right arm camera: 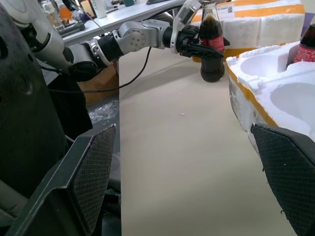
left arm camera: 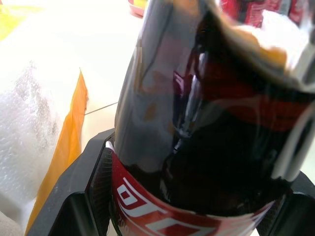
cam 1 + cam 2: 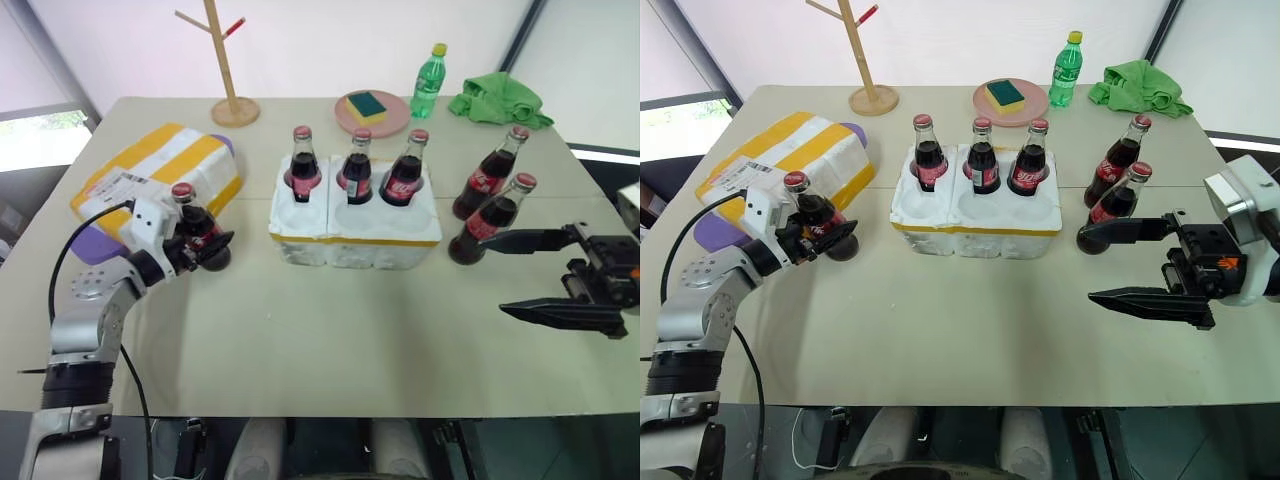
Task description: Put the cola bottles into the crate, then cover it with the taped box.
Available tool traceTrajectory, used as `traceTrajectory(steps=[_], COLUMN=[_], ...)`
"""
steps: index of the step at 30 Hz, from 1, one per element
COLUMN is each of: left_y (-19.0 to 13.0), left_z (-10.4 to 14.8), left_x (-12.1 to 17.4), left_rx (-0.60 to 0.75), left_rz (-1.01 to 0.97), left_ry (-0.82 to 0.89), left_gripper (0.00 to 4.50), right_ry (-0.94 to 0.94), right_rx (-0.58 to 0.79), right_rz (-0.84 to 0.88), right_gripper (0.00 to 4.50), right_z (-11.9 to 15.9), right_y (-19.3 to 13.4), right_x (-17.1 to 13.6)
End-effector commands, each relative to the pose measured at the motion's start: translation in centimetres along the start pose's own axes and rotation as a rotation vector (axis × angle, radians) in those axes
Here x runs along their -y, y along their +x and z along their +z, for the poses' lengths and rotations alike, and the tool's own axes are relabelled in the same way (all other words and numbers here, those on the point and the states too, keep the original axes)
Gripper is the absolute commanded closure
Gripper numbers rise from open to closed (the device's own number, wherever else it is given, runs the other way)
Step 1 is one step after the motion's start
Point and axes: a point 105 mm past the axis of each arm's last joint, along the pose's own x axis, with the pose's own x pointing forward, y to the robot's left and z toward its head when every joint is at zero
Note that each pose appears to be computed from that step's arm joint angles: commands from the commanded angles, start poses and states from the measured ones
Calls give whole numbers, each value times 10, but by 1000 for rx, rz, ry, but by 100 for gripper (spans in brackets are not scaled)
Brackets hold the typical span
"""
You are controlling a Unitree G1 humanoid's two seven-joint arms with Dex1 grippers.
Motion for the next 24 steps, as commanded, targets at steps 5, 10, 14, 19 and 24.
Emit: traceTrajectory(steps=[5,10,14,19,24], left_y=[-4,7,20,41,66], left_z=[89,139,167,182,160], left_x=[14,36,59,75,77], left_rx=[158,227,275,288,230], left_rz=[-121,-231,-335,-425,-456], left_ry=[77,124,139,130,96], left_gripper=[164,164,164,164,164], right_ry=[-14,-42,-56,-39,-32], right_rx=[72,67,51,63,70], right_rz=[-15,-63,-75,-91,-109], right_gripper=[0,0,0,0,0], right_z=[17,11,4,-2,-8], right_y=[-4,0,2,3,4], right_x=[-5,7,11,15,16])
